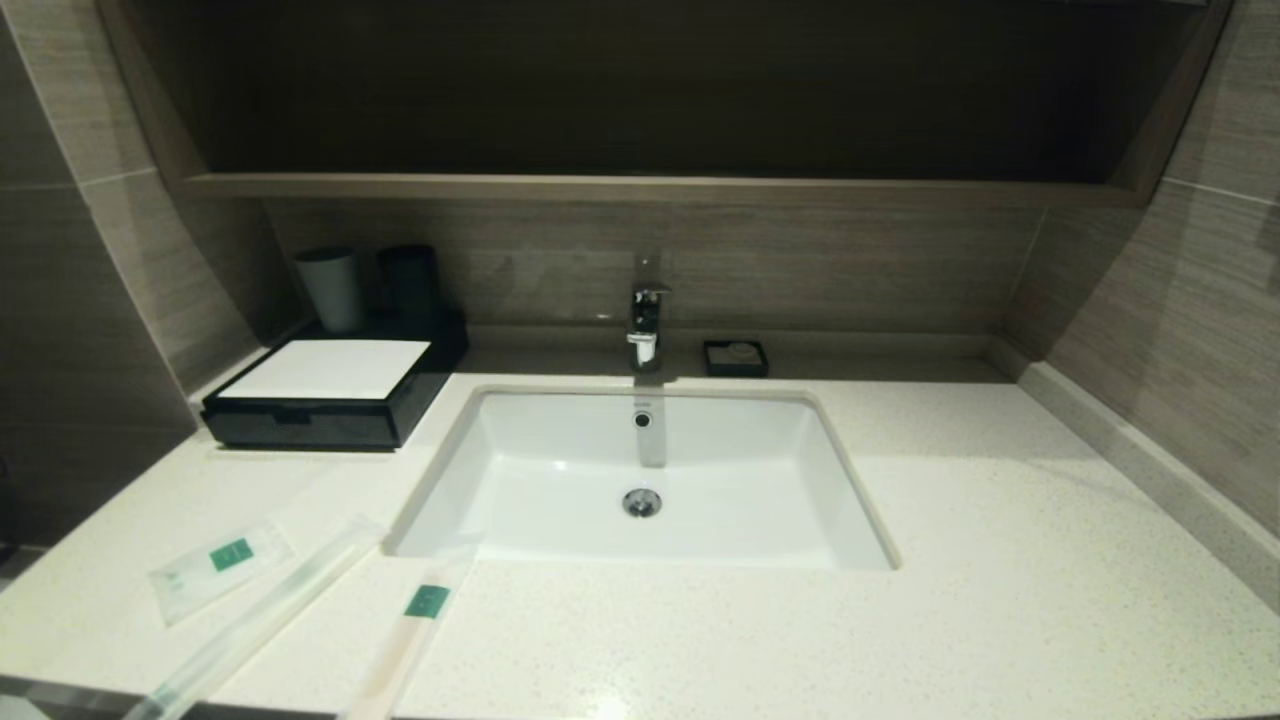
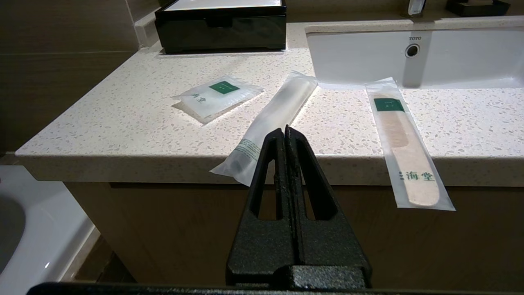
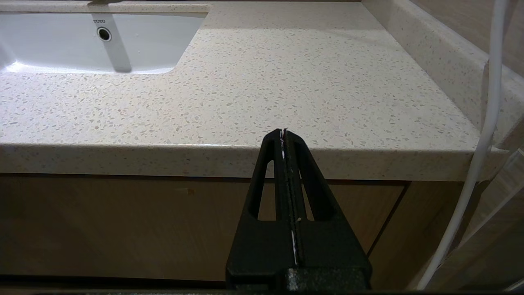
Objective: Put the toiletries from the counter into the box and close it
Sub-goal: Open the drawer
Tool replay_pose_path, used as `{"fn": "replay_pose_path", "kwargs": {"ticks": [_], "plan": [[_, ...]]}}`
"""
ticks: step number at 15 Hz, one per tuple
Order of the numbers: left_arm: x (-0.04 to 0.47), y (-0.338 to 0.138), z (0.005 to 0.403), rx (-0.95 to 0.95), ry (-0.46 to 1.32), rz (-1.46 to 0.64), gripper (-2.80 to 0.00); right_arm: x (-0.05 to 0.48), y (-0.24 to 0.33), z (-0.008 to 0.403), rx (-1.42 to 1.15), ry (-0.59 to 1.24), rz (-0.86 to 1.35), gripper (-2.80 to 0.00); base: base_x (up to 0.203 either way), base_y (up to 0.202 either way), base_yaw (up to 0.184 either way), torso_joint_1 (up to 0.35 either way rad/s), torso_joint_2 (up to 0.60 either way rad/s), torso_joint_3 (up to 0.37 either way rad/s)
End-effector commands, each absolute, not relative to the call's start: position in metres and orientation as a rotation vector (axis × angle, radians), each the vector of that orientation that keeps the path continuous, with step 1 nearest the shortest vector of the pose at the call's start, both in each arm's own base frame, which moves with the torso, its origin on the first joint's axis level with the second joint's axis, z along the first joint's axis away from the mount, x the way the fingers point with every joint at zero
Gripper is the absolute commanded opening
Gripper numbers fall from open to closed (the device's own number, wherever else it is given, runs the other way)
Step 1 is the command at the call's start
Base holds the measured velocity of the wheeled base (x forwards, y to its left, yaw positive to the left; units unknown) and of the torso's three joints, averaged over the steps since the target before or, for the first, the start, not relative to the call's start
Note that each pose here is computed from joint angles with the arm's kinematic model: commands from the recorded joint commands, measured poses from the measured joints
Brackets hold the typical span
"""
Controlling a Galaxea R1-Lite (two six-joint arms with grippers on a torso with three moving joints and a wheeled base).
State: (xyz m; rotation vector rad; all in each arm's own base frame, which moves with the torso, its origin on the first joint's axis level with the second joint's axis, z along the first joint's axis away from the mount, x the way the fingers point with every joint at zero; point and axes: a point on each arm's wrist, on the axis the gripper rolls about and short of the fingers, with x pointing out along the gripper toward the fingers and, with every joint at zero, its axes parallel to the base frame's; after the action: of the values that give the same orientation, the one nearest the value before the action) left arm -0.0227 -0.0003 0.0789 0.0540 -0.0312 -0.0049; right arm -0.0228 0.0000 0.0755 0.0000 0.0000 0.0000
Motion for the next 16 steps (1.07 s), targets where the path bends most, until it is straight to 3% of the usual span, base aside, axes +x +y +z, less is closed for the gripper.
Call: {"fn": "replay_pose_path", "kwargs": {"ticks": [1, 13, 16], "plan": [[-0.021, 0.000, 0.073, 0.054, -0.013, -0.009, -2.80, -0.023, 0.000, 0.075, 0.000, 0.000, 0.000, -2.80, 0.000, 0.000, 0.000, 0.000, 0.00, 0.000], [-0.022, 0.000, 0.074, 0.077, -0.014, -0.004, -2.80, -0.023, 0.000, 0.075, 0.000, 0.000, 0.000, -2.80, 0.000, 0.000, 0.000, 0.000, 0.00, 0.000], [-0.026, 0.000, 0.090, 0.078, -0.069, -0.008, -2.80, -0.023, 0.000, 0.075, 0.000, 0.000, 0.000, -2.80, 0.000, 0.000, 0.000, 0.000, 0.00, 0.000]]}}
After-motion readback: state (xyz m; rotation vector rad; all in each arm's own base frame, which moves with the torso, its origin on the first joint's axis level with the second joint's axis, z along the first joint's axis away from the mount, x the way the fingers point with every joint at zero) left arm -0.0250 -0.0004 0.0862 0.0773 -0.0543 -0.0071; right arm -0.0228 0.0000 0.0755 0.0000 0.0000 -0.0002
